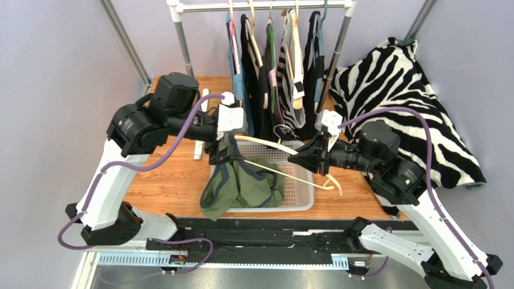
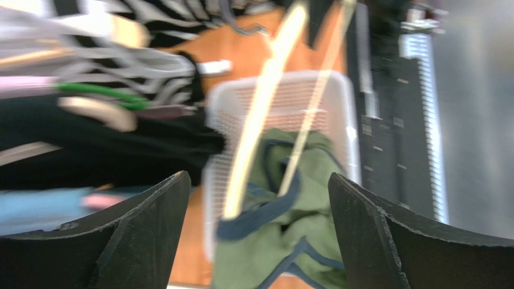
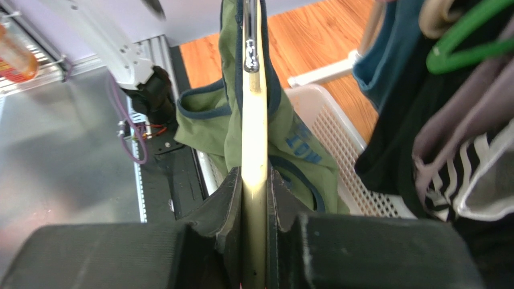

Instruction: Remove the tank top from the hanger

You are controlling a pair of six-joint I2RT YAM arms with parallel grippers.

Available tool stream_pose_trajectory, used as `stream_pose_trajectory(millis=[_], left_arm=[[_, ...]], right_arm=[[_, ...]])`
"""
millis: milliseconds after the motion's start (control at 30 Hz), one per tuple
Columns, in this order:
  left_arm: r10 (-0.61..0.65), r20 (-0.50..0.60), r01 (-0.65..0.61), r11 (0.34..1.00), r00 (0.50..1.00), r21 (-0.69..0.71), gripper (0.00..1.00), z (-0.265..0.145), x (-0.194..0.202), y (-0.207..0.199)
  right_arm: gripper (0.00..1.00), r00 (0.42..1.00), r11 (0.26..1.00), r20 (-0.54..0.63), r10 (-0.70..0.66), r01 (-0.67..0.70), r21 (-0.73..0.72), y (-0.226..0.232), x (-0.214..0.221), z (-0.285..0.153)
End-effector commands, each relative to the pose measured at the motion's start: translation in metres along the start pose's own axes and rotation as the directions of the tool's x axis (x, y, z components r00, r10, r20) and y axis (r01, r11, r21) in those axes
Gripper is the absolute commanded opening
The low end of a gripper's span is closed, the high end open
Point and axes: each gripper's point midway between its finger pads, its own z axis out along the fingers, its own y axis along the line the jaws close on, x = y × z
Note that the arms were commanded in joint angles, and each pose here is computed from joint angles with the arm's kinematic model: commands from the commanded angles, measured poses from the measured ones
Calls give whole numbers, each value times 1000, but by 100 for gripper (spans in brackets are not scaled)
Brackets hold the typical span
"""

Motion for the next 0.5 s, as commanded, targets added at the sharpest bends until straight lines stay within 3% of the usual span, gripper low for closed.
stream_pose_trajectory(millis=[0, 167, 267, 467], left_arm=[[158, 17, -138, 907, 987, -397, 95, -57, -42, 55], [156, 39, -108, 822, 987, -559, 96, -94, -53, 65], [100, 22, -72, 834, 995, -547, 94, -89, -31, 55], [5, -7, -8, 880, 1000, -475, 82, -67, 9, 36]], right_arm=[[0, 996, 992, 92, -13, 1, 129, -15, -14, -13], [0, 989, 980, 145, -32, 2, 201, -21, -22, -25], [0, 977, 974, 210, -28, -21, 227, -22, -38, -31], [0, 949, 965, 308, -73, -11, 261, -24, -75, -40]])
